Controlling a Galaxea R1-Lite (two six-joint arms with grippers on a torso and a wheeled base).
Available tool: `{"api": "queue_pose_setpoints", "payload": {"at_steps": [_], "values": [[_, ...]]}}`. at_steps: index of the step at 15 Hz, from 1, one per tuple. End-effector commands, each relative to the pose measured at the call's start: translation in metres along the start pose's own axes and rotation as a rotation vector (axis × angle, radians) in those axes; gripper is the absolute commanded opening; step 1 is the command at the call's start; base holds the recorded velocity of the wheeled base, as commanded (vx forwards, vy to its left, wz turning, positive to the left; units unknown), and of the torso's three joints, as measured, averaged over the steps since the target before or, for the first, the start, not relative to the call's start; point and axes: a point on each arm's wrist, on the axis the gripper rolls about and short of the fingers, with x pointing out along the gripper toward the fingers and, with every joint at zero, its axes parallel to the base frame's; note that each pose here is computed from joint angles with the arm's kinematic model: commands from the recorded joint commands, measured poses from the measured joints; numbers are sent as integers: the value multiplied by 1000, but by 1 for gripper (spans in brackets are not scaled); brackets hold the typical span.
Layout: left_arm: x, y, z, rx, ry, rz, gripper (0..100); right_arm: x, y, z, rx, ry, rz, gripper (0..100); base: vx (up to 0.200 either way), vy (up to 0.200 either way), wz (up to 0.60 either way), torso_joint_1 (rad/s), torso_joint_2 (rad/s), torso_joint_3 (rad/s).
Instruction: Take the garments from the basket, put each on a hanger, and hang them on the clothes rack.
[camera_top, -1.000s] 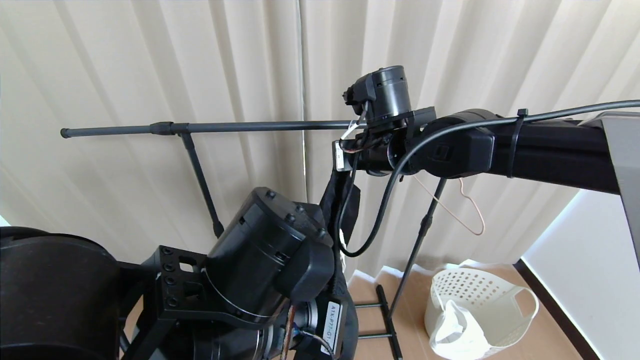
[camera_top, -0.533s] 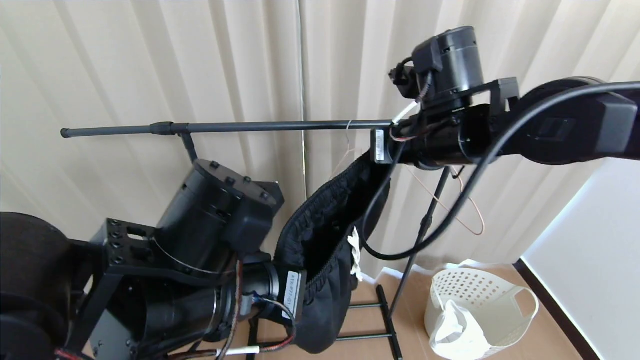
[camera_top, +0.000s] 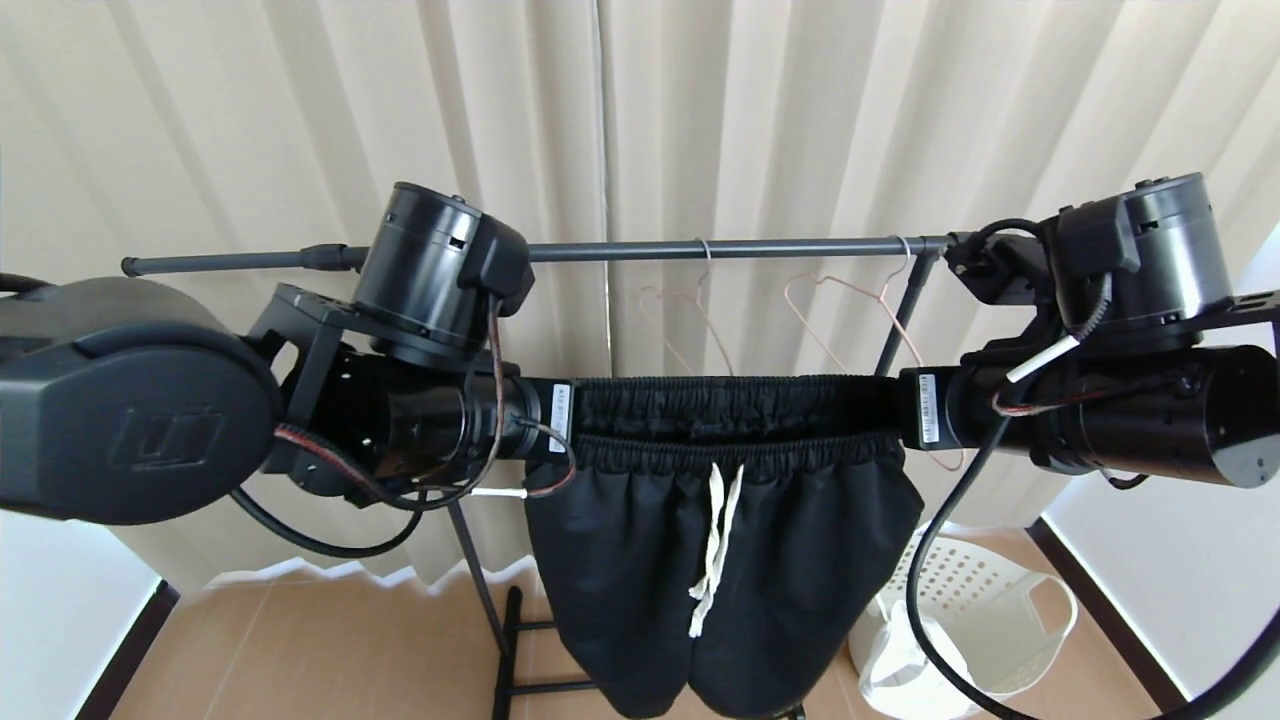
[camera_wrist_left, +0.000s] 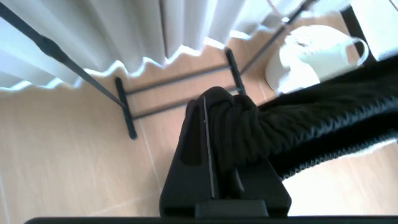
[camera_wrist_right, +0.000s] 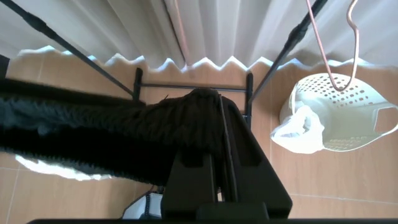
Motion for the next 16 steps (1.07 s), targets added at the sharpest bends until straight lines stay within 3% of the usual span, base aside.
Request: {"api": "queue_pose_setpoints", "payload": {"at_steps": [1, 5, 8, 11, 12, 16], "values": [[24, -7, 6, 14, 6, 30, 0, -3, -6, -6, 3, 4, -4, 0, 0, 0, 0, 0, 0, 0], [45, -20, 24, 30, -44, 63, 0, 12, -10, -8, 7, 33, -32, 0, 0, 0, 0, 0, 0, 0], [55, -28, 36, 62, -79, 72, 0, 42, -19, -13, 16, 83, -60, 0, 0, 0, 0, 0, 0, 0], [57, -33, 47, 80, -103, 95, 0, 58, -21, -22, -13, 93, -67, 0, 0, 0, 0, 0, 0, 0], [56, -36, 49, 79, -112, 87, 0, 58, -22, -24, -22, 93, -66, 100, 0, 0, 0, 0, 0, 0], [59, -43, 60, 109, -131, 81, 0, 54, -26, -39, -118, 111, -61, 100, 0, 0, 0, 0, 0, 0]]}}
